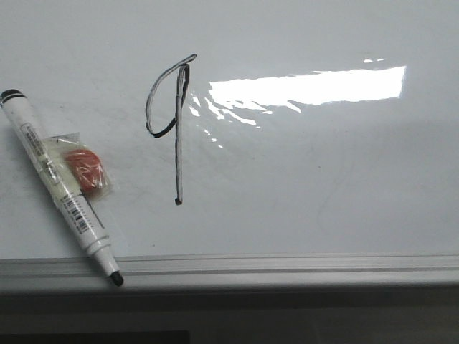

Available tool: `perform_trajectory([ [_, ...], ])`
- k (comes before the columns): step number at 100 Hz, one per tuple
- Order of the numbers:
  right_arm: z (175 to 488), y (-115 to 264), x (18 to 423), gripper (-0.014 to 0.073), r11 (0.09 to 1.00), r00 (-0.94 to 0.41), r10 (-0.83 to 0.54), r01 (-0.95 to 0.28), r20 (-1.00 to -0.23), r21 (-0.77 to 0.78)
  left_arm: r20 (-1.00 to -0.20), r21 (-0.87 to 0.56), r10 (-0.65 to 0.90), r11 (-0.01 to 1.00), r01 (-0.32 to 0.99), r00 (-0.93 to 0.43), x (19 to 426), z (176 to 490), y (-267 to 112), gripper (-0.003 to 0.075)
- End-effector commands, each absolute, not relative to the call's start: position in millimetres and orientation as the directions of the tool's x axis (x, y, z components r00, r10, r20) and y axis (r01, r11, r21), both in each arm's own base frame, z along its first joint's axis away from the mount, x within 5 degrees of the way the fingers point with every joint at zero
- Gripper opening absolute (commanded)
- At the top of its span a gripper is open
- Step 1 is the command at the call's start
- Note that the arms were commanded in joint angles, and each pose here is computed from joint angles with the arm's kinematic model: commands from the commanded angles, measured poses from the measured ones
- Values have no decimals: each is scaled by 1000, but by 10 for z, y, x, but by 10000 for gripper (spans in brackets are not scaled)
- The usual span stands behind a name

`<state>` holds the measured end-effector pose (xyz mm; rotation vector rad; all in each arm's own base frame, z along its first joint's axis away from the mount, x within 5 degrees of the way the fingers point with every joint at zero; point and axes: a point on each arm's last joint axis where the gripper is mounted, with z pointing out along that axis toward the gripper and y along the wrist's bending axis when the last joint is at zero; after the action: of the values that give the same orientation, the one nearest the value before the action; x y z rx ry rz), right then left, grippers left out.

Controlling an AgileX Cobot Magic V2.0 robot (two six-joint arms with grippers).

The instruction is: Write number 9 on whiteboard

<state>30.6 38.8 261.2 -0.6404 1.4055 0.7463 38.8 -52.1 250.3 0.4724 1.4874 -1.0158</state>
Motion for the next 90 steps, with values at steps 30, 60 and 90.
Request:
perform_trajectory([
  [30, 2757, 371, 299, -64, 629, 87, 139, -777, -987, 20, -970, -214, -239, 775, 594, -37, 527, 2500, -375, -20],
  [60, 2757, 371, 299, -64, 629, 87, 139, -777, -987, 20, -994, -88, -102, 962, 257, 40, 549, 2244, -146, -20],
  [90, 2757, 371, 299, -63, 629, 87, 139, -777, -987, 20, -993, -114, -115, 990, 80, 8, 552, 1972, -45, -20],
])
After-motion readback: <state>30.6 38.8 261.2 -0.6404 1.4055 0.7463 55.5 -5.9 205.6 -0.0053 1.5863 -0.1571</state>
